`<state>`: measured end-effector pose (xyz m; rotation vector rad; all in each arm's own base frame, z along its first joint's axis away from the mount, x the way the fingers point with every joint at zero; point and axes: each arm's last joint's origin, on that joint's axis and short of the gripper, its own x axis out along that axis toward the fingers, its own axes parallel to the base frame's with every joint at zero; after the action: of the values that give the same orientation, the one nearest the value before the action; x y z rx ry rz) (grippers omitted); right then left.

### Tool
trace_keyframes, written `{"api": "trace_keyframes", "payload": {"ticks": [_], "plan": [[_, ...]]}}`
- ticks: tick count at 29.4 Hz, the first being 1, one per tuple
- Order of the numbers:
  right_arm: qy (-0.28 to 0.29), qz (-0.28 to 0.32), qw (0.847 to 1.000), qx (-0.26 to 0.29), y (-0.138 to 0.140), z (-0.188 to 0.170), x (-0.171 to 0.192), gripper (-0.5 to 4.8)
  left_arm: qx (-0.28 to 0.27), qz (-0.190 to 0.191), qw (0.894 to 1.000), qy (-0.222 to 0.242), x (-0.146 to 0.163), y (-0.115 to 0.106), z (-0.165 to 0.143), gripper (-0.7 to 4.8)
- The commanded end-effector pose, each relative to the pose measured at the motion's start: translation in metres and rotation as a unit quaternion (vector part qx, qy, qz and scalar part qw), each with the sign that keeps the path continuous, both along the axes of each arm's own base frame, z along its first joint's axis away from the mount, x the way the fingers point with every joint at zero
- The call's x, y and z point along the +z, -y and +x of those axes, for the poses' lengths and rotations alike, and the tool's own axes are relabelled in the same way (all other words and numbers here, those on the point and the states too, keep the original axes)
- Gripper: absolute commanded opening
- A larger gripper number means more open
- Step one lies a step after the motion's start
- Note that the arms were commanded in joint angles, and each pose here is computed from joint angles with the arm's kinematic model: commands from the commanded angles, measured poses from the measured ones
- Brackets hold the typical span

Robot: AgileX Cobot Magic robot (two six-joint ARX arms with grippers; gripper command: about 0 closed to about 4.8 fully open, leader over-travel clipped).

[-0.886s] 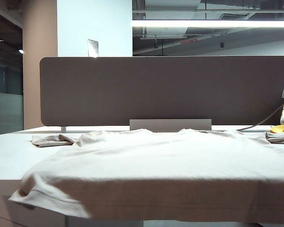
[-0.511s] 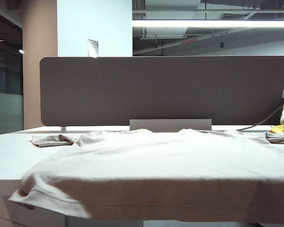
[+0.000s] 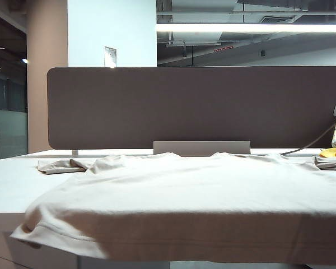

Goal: Fold the bottom side of the T-shirt horizontally towards the center, about one-third of the way, then fold the sleeve back towards the center, creating a straight line along the edge of the T-shirt, and finally fold the bottom of the T-shirt up towards the top, creating a neat rectangle.

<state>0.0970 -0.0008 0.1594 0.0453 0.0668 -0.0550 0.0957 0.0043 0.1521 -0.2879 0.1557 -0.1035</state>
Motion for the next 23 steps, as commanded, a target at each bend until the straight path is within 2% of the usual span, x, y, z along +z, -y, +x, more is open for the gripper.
{"api": "trace_keyframes", "payload": {"ticks": [1,4,9,12,16,23], "plan": [[0.011,0.064,0.998,-0.002,0.0,0.0,0.001,0.73,-0.035,-0.015,0.999,-0.006,-0.001,0.002,0.0,-0.03],[0.0,0.083,0.997,-0.003,0.0,0.0,-0.001,0.18,-0.037,-0.027,0.999,-0.009,-0.001,0.002,-0.001,-0.03],[-0.015,0.098,0.995,0.001,-0.001,-0.001,0.0,-0.05,-0.04,-0.03,0.998,-0.029,-0.001,0.003,-0.001,-0.03],[-0.008,0.097,0.995,0.001,-0.001,-0.003,0.009,-0.05,-0.052,-0.03,0.997,-0.048,-0.001,0.005,-0.001,-0.03],[0.0,0.097,0.995,0.001,0.0,-0.005,0.024,-0.05,-0.079,-0.029,0.995,-0.047,0.004,0.01,-0.001,-0.03],[-0.025,0.098,0.995,-0.001,-0.001,0.003,0.053,-0.05,-0.096,-0.026,0.994,-0.046,0.016,0.017,-0.005,-0.03]]}}
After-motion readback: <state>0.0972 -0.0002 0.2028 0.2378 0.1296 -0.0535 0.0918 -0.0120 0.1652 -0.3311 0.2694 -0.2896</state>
